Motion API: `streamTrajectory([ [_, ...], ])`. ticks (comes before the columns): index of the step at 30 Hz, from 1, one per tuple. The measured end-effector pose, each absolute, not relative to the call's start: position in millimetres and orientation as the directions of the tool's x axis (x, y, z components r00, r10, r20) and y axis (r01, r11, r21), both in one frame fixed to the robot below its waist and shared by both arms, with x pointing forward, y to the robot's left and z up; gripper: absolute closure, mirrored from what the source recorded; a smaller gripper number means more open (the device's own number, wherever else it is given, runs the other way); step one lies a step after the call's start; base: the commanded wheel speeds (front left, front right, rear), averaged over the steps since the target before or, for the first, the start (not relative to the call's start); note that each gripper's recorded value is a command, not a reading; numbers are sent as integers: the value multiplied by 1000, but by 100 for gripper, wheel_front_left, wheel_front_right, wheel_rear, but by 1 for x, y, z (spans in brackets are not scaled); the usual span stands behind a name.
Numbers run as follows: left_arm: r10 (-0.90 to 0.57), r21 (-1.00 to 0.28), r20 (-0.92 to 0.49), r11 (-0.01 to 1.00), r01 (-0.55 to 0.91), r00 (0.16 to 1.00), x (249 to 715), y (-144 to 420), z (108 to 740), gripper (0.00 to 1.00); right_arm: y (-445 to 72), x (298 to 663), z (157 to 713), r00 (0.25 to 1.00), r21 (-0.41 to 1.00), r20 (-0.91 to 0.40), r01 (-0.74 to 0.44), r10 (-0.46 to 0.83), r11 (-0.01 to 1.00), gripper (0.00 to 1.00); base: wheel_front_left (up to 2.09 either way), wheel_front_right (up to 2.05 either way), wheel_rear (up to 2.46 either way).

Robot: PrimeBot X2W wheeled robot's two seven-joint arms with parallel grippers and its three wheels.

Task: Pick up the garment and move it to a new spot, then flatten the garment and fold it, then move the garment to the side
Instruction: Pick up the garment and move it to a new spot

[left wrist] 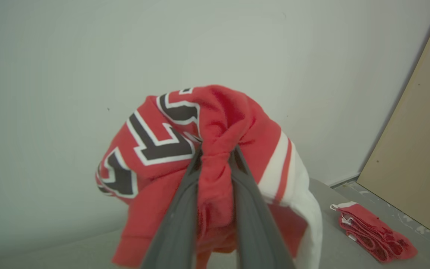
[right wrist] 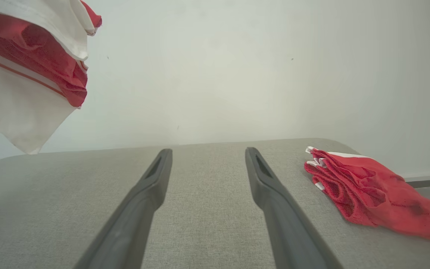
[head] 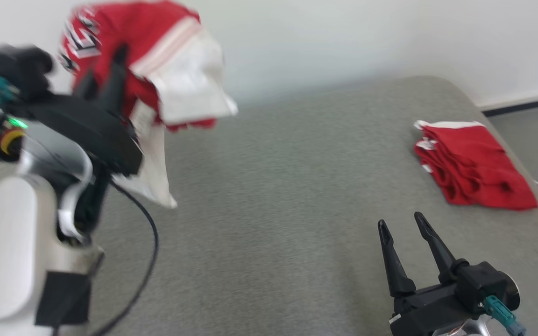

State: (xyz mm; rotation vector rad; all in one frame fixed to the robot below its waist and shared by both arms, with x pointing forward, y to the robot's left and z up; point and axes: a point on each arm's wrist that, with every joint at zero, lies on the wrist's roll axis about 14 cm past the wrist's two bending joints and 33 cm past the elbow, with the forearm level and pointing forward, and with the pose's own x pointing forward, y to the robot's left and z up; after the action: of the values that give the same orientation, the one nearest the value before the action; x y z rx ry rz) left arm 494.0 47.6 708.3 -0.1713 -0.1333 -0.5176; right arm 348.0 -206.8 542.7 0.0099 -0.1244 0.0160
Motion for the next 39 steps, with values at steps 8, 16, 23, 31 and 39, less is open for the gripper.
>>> streamTrajectory([
  [8, -619, -328, -75, 756, 567, 782, 471, -37, 581, 100, -231, 327, 536, 989, 42, 115, 85, -89, 996, 0, 0, 0, 0],
  [16, -632, -296, -335, 775, 559, 699, 445, -70, 469, 0, -244, 328, 528, 988, 32, 89, 126, -129, 991, 0, 0, 0, 0],
  [23, -632, -246, -352, 774, 583, 691, 437, -70, 456, 0, -239, 335, 522, 991, 37, 75, 110, -112, 993, 0, 0, 0, 0],
  [31, -552, -235, -184, 828, 509, 813, 442, -32, 487, 0, -219, 347, 511, 998, 47, 46, 43, -45, 998, 0, 0, 0, 0],
  [39, -329, -213, -3, 923, 321, 944, 434, 49, 510, 0, -203, 360, 507, 999, 44, 38, -17, 15, 999, 0, 0, 0, 0],
])
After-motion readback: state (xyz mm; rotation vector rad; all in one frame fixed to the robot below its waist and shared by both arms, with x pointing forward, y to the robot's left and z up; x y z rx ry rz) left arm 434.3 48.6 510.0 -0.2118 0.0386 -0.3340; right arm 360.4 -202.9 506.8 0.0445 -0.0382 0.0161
